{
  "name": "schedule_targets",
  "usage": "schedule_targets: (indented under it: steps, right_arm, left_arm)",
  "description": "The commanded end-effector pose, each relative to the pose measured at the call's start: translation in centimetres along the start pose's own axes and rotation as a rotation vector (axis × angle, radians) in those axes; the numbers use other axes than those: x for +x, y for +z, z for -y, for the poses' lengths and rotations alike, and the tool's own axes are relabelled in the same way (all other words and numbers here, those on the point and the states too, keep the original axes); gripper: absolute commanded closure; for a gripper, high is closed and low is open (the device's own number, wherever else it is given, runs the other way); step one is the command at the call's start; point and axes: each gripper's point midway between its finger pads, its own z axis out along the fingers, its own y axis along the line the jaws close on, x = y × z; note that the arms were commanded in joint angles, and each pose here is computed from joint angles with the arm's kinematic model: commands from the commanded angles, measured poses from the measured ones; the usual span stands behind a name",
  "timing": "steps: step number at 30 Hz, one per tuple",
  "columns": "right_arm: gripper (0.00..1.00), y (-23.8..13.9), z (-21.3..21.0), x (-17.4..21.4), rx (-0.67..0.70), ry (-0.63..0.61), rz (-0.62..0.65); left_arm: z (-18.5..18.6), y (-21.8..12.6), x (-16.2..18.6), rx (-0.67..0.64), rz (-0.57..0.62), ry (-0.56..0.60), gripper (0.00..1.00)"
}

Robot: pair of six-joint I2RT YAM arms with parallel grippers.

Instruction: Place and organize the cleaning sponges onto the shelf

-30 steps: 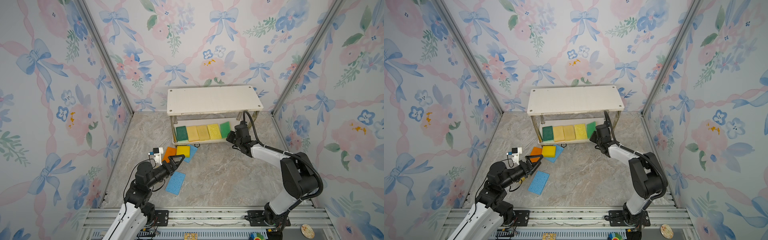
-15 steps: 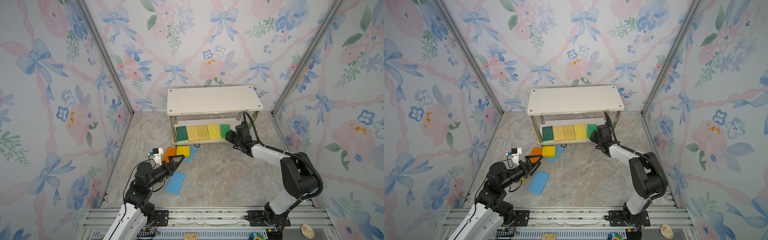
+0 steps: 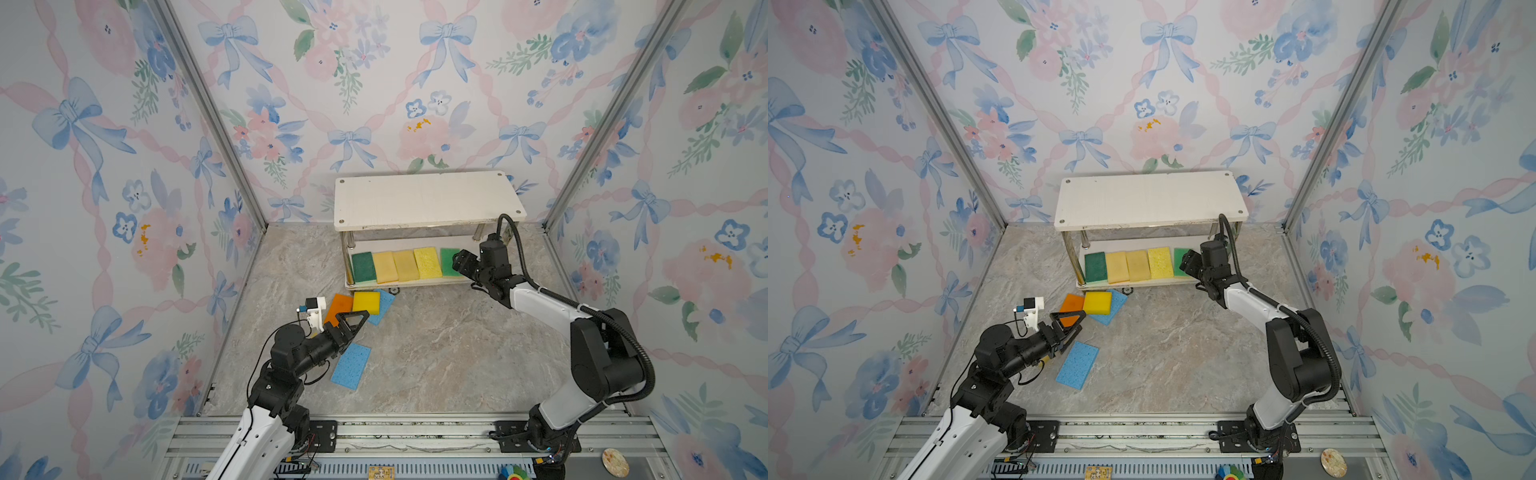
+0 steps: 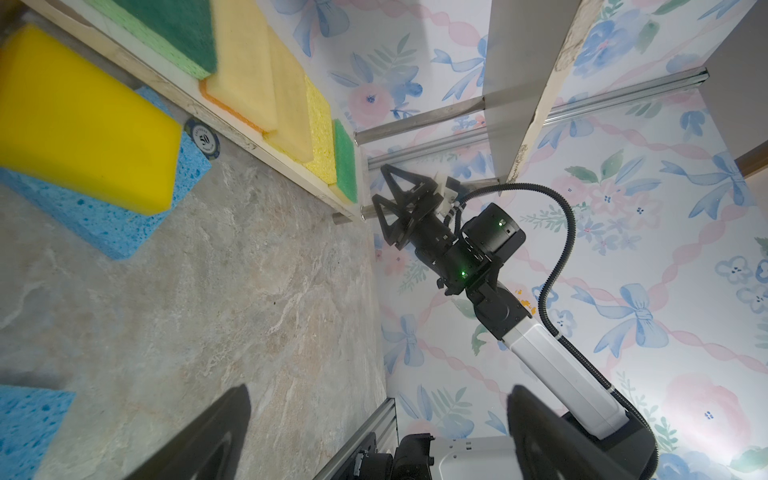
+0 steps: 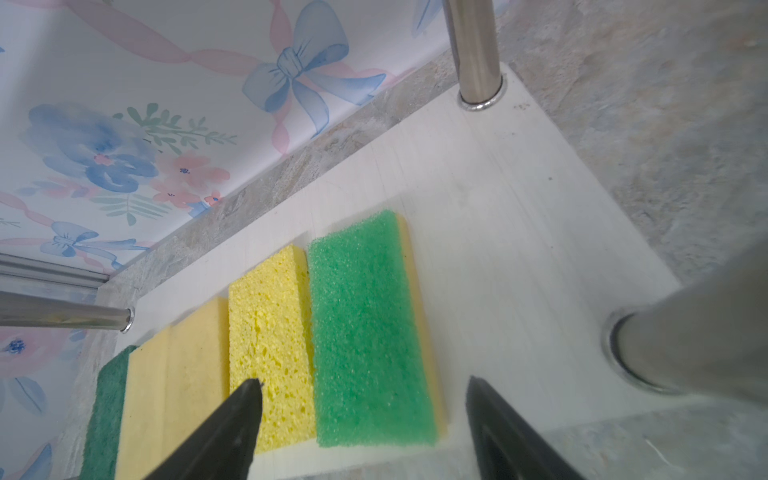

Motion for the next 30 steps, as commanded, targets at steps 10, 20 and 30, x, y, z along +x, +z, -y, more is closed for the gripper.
schedule_targets:
  steps: [10, 20, 30]
  right_arm:
    - [0.15, 4.2, -0.1, 1.3, -0.011, -0.038, -0.118]
    - [0.12, 1.6, 0.0, 1.8, -0.003, -0.006, -0.09]
    - [0.1, -8.1, 7.5, 0.5, 0.11, 0.2, -0.108]
  left_arm:
    - [-1.3, -0.5, 0.5, -0.006, 0.008, -0.015, 0.02]
    - [-1.3, -0.5, 0.4, -0.01, 0.014, -0.013, 0.02]
    - [-2.1, -0.2, 0.4, -0.036, 0.01, -0.003, 0.02]
